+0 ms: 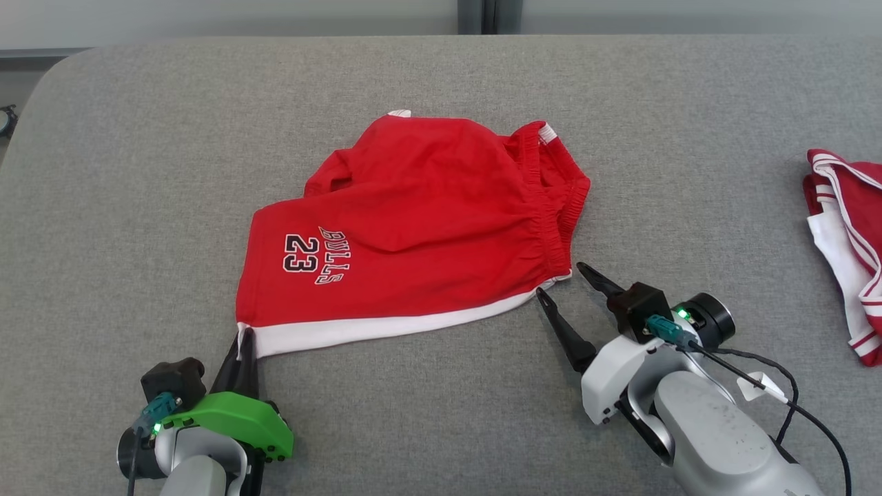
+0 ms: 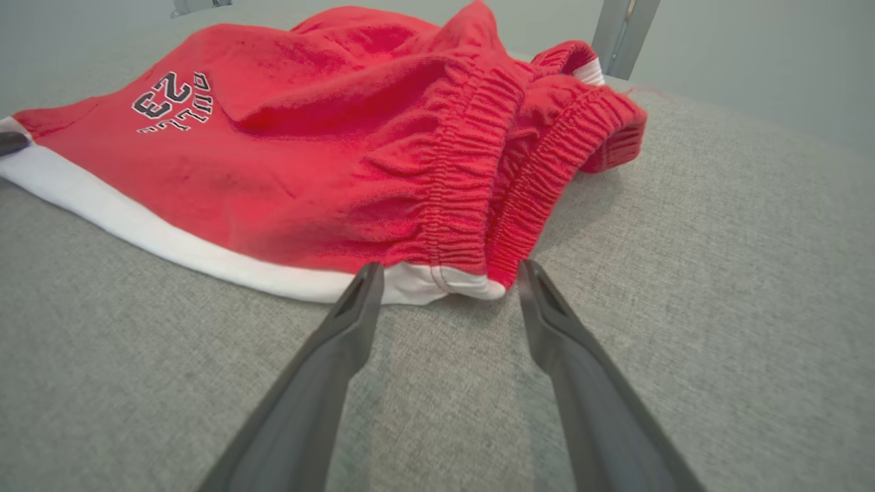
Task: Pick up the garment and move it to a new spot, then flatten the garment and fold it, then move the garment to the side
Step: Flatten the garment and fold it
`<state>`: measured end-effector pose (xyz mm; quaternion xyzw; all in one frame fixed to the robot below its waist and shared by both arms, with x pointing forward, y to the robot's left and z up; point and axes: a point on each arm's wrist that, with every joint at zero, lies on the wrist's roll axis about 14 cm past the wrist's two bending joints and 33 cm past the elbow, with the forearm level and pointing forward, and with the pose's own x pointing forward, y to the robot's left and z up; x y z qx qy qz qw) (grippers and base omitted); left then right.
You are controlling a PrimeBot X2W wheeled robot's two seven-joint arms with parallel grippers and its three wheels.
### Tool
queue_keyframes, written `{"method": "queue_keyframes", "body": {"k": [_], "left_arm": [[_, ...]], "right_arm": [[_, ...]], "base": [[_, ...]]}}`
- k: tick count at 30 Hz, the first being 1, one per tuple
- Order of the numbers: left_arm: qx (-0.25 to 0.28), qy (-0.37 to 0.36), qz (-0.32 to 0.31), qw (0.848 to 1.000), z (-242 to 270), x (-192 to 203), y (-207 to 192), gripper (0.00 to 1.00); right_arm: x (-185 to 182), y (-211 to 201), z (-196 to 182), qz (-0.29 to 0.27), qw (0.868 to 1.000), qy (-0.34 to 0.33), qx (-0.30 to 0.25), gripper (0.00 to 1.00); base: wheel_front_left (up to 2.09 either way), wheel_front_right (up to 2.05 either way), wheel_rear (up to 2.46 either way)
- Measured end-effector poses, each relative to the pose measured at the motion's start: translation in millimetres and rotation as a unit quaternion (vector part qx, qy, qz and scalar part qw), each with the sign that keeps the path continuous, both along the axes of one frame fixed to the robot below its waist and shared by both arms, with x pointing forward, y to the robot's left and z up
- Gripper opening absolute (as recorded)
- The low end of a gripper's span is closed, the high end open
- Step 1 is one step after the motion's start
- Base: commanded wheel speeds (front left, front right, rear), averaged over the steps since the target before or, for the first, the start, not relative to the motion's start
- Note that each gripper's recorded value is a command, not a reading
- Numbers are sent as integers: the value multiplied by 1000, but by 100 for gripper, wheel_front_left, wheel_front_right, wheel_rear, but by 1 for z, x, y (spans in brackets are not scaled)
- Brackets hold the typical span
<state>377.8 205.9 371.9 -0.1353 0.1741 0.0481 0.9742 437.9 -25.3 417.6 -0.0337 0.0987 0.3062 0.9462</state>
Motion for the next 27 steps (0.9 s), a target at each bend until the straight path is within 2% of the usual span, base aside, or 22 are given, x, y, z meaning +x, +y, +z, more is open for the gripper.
{"method": "queue_keyframes", "body": {"k": [10, 12, 14, 16, 17, 27], "left_arm": [[0, -1, 1, 1000, 0, 1, 1, 0], [0, -2, 0, 1000, 0, 3, 1, 0], [1, -4, 0, 1000, 1, 5, 1, 0], [1, -5, 0, 1000, 2, 6, 1, 0], [1, -5, 0, 1000, 2, 6, 1, 0], [4, -11, 6, 1000, 8, -7, 4, 0]], "right_arm": [[-1, 11, -13, 49, 998, 4, -42, 100], [0, 14, -16, 60, 997, 4, -50, 95], [1, 17, -17, 66, 996, 6, -54, 65], [2, 18, -18, 70, 996, 5, -58, 15], [3, 19, -18, 71, 996, 6, -58, 0], [-9, 9, -3, 44, 999, 6, -31, 0]], "base": [[0, 0, 0], [0, 0, 0], [0, 0, 0], [0, 0, 0], [0, 0, 0], [0, 0, 0]]}}
